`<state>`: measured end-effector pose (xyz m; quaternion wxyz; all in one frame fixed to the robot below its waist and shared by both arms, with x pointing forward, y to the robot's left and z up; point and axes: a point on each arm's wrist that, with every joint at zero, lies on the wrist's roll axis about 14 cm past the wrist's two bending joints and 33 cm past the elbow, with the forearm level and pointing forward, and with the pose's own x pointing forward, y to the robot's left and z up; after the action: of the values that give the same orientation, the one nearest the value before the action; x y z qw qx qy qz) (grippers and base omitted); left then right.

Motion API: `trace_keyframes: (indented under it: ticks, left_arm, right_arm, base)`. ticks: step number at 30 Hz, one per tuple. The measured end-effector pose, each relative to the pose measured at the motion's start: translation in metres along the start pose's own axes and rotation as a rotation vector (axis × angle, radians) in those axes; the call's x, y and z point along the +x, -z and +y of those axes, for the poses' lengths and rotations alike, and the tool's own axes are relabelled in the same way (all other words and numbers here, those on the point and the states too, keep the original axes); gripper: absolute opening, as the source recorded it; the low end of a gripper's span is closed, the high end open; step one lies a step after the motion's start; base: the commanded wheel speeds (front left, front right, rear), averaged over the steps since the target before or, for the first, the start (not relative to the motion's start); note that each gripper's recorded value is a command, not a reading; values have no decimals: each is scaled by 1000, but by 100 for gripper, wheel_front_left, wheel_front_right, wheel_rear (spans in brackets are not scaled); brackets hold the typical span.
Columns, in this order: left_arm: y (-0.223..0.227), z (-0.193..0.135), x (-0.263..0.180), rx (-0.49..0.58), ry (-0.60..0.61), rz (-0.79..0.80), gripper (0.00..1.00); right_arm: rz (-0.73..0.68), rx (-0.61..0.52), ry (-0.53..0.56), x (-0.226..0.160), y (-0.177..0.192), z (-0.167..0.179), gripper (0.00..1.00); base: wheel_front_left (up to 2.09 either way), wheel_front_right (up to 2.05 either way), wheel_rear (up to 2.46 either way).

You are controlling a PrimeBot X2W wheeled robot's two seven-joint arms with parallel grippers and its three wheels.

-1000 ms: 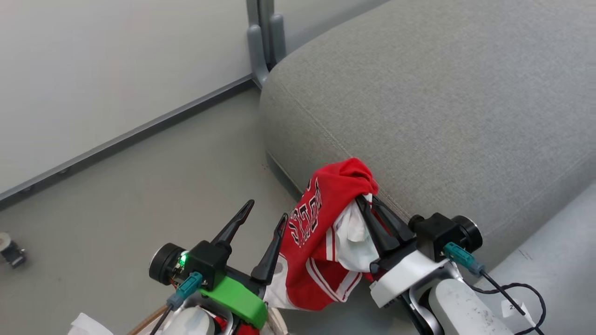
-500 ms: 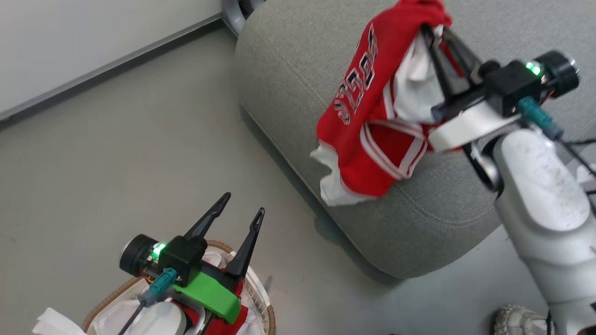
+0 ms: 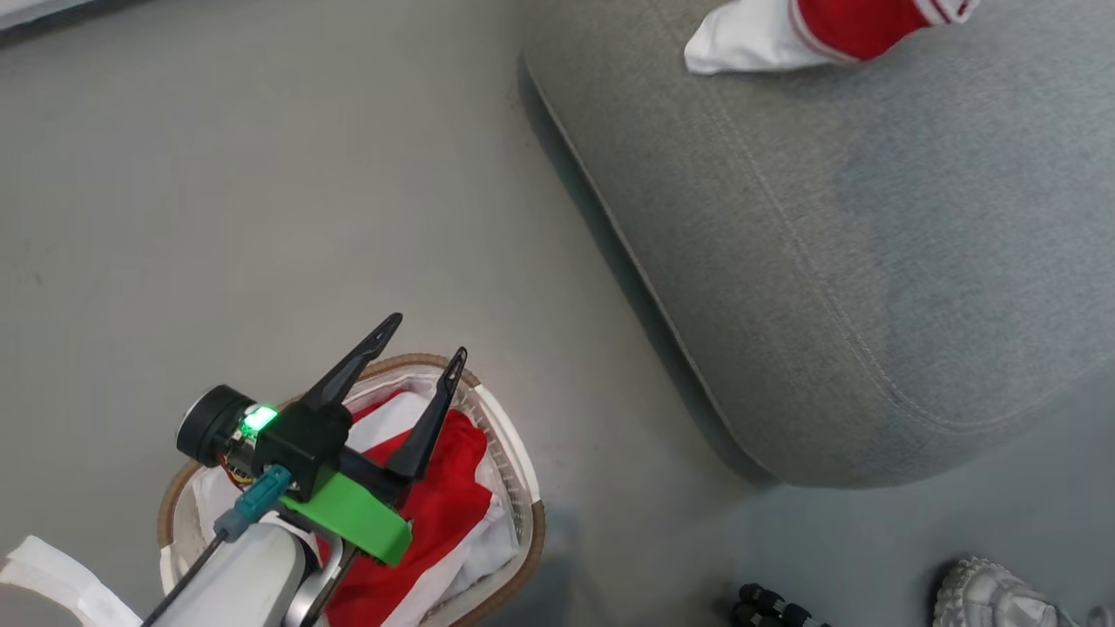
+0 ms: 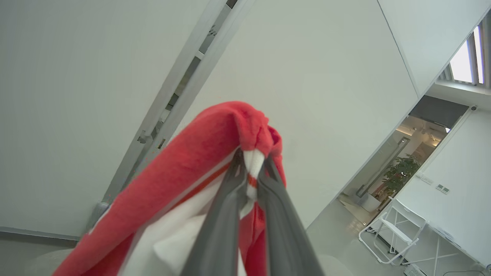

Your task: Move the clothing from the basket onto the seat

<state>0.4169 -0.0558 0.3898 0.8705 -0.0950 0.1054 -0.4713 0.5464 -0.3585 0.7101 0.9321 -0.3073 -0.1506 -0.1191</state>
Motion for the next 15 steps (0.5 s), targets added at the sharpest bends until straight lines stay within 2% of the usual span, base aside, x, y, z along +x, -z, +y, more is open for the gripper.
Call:
trace_keyframes:
  ticks: [5,9,10,11,12,13,15]
  left_arm:
    - [14,28,-13,-21,-72,25,100]
    - [28,46,-26,-42,-132,54,100]
    - [31,51,-30,-46,-150,62,100]
    - [34,55,-33,-50,-165,68,100]
    - [36,58,-36,-53,-177,73,100]
    - [38,61,-39,-56,-190,79,100]
    - [41,64,-43,-61,-208,89,100]
  right_arm:
    - [147,-12,25,8,55,20,0]
    - [337,48,-14,-15,124,68,0]
    - [374,59,-30,-23,139,81,5]
    - [401,75,-38,-31,151,91,40]
    - [420,91,-44,-37,160,100,88]
    - [440,108,-52,-45,169,110,100]
    - [476,131,-75,-63,184,127,100]
  base:
    - [0,0,0]
    - [0,0,0]
    - [0,0,0]
    - [0,0,0]
    - [0,0,0]
    - [0,0,0]
    - [0,0,0]
